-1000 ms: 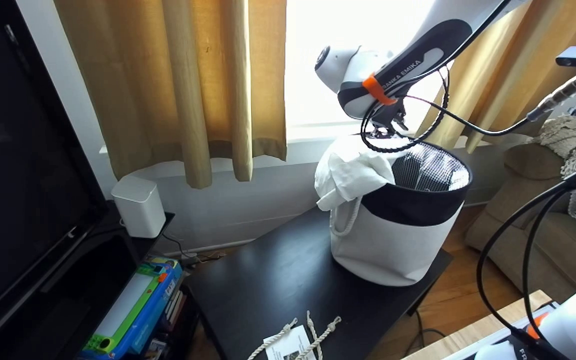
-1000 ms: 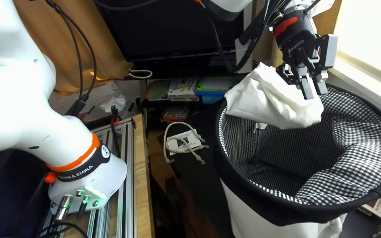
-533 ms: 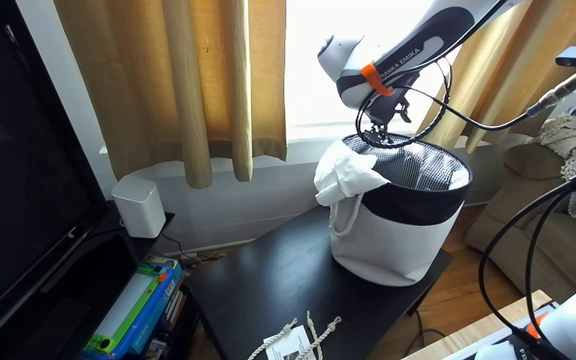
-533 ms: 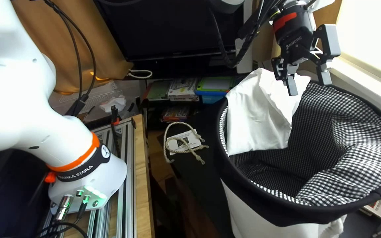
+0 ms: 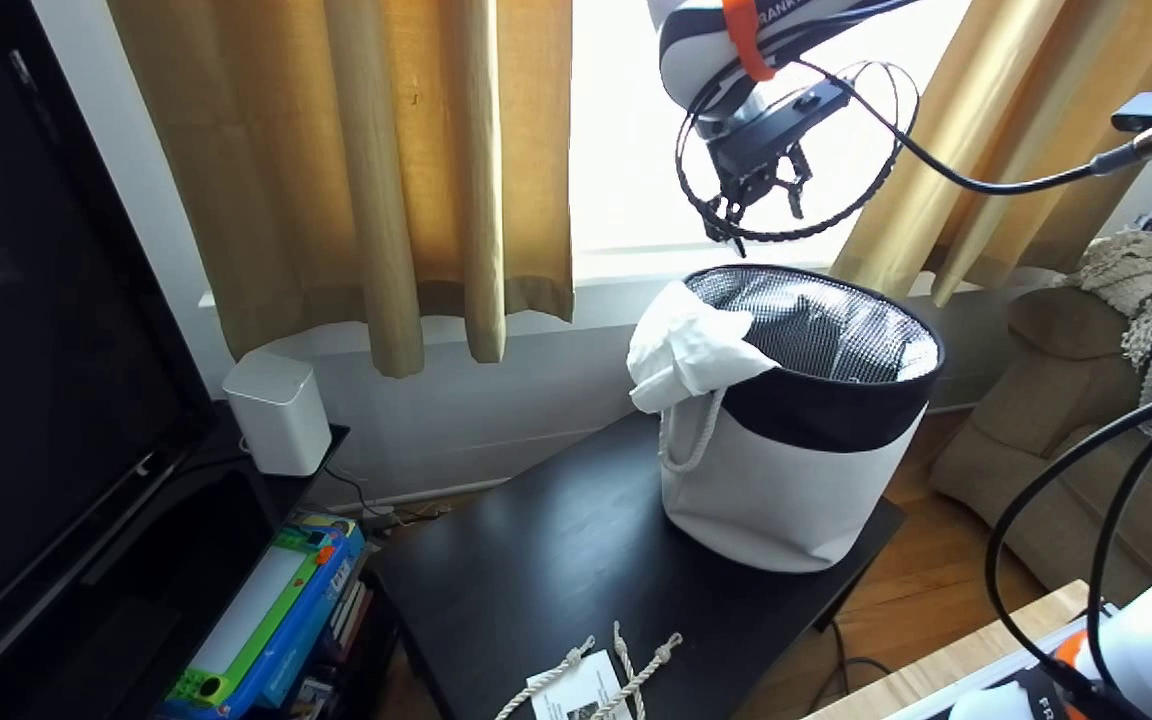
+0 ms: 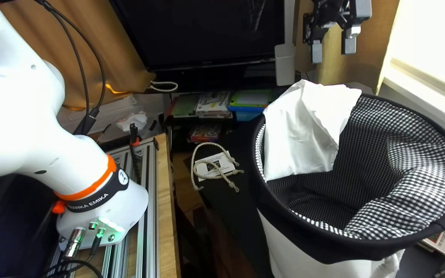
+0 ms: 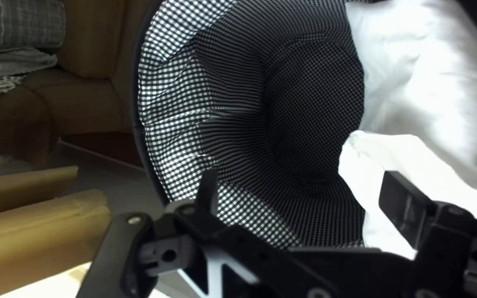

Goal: Put the cloth on the edge of the laundry basket

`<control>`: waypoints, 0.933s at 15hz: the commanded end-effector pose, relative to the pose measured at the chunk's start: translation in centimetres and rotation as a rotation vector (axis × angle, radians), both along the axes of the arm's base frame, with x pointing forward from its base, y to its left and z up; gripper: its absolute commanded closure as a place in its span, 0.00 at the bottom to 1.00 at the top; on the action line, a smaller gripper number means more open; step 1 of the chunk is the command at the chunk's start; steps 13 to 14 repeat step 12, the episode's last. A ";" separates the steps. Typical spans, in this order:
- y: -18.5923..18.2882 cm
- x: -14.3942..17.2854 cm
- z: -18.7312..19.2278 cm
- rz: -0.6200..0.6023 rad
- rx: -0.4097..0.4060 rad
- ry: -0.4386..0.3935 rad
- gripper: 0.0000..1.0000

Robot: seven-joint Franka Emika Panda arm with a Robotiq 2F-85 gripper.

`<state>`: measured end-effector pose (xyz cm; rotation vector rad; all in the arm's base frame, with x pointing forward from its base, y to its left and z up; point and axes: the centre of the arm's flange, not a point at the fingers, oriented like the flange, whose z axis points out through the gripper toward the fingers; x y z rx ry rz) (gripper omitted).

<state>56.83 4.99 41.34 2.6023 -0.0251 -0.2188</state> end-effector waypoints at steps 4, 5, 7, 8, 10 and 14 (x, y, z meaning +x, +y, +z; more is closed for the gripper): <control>3.4 -1.1 6.5 -0.096 0.134 -0.123 0.00; 3.9 -1.2 7.0 -0.102 0.149 -0.143 0.00; 5.0 -1.4 7.9 -0.104 0.180 -0.160 0.00; 5.6 -1.4 8.2 -0.108 0.188 -0.171 0.00; 5.1 -0.8 8.0 -0.088 0.162 -0.161 0.00; 5.5 -0.9 8.1 -0.088 0.166 -0.165 0.00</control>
